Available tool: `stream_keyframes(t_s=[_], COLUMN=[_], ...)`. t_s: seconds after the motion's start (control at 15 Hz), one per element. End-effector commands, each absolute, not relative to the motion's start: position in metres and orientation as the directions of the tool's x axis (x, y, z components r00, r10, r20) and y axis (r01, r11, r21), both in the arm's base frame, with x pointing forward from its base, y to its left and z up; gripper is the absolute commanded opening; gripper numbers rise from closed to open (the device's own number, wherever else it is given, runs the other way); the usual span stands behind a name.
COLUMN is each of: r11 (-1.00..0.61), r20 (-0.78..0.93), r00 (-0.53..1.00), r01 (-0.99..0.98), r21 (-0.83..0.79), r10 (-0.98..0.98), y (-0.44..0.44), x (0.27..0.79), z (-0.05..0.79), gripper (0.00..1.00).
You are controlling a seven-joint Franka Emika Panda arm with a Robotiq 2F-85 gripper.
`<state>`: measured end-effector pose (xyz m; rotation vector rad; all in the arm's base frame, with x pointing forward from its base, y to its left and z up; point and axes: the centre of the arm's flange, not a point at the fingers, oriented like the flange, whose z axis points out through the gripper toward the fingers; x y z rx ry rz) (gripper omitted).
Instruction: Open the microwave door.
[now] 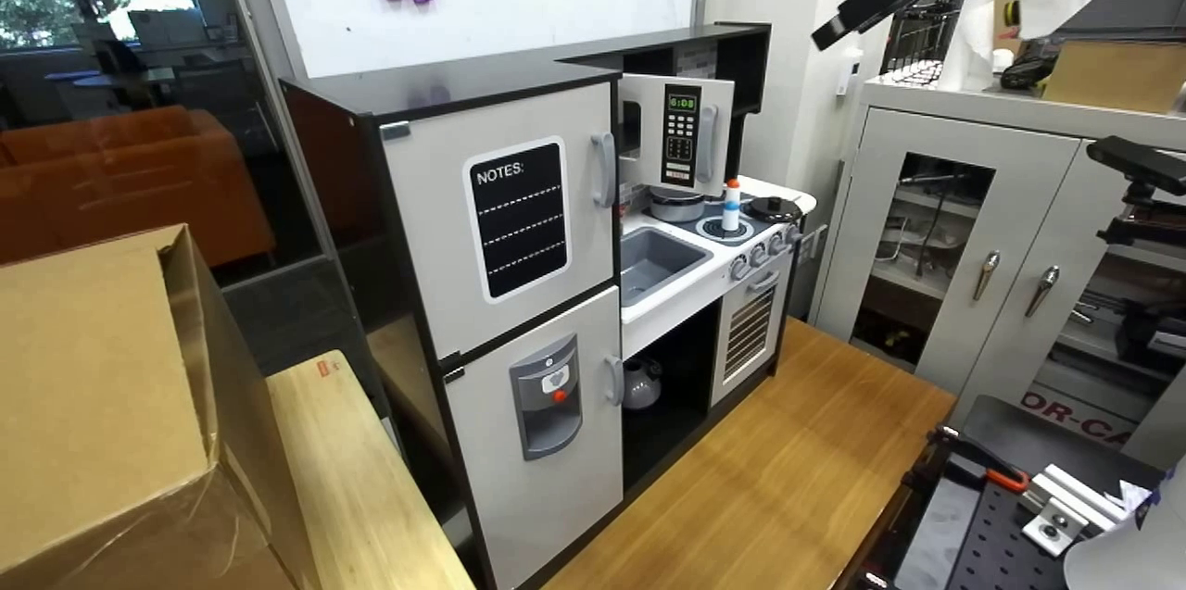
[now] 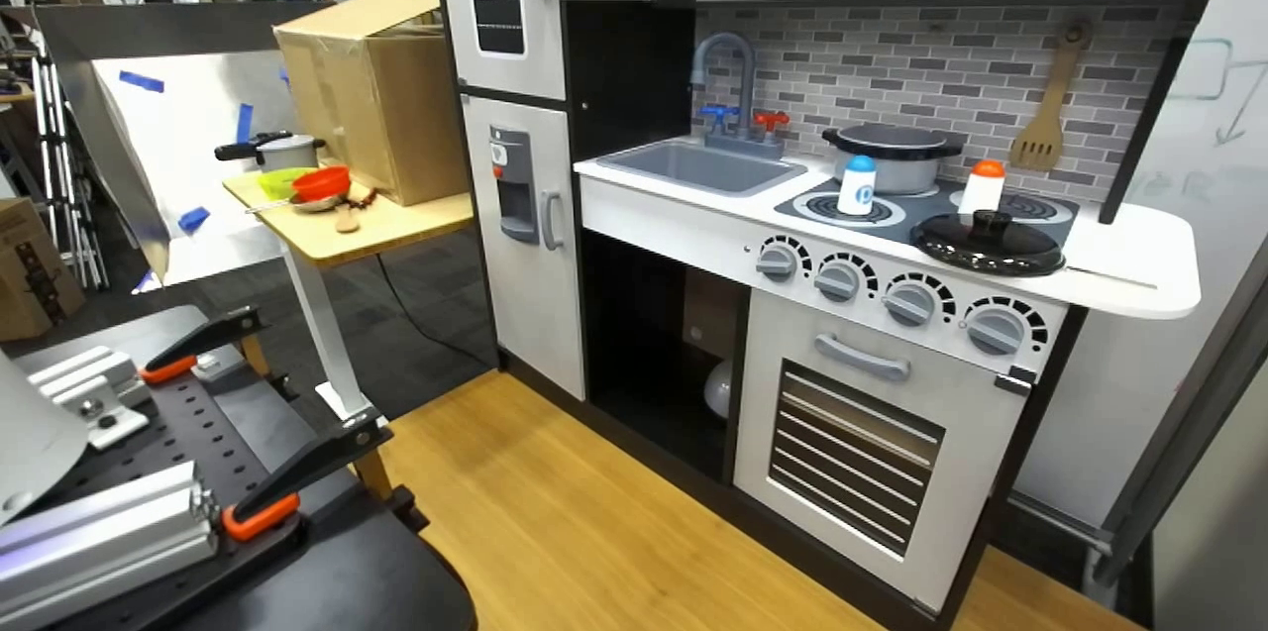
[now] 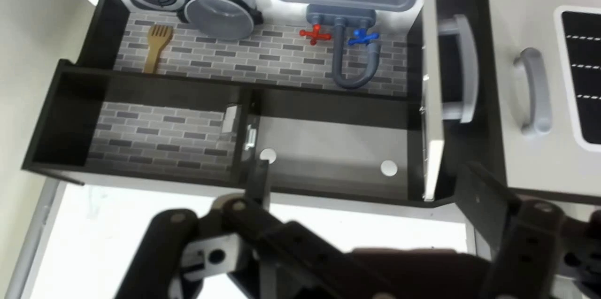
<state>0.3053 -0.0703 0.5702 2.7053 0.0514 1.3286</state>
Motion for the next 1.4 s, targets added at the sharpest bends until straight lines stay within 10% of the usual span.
stream_keyframes(t_s=[0.0, 1.33], r11=[-0.989, -0.991], r20=[0.822, 0.825], r00=[0.560, 0.557], r01=[-0.031, -0.026], r21=[0.145, 0.132], r10=[0.103, 0.095], y=[-0.129, -0.129], x=[0.242, 0.259], z=[0.571, 0.592], gripper=[1.00, 1.00])
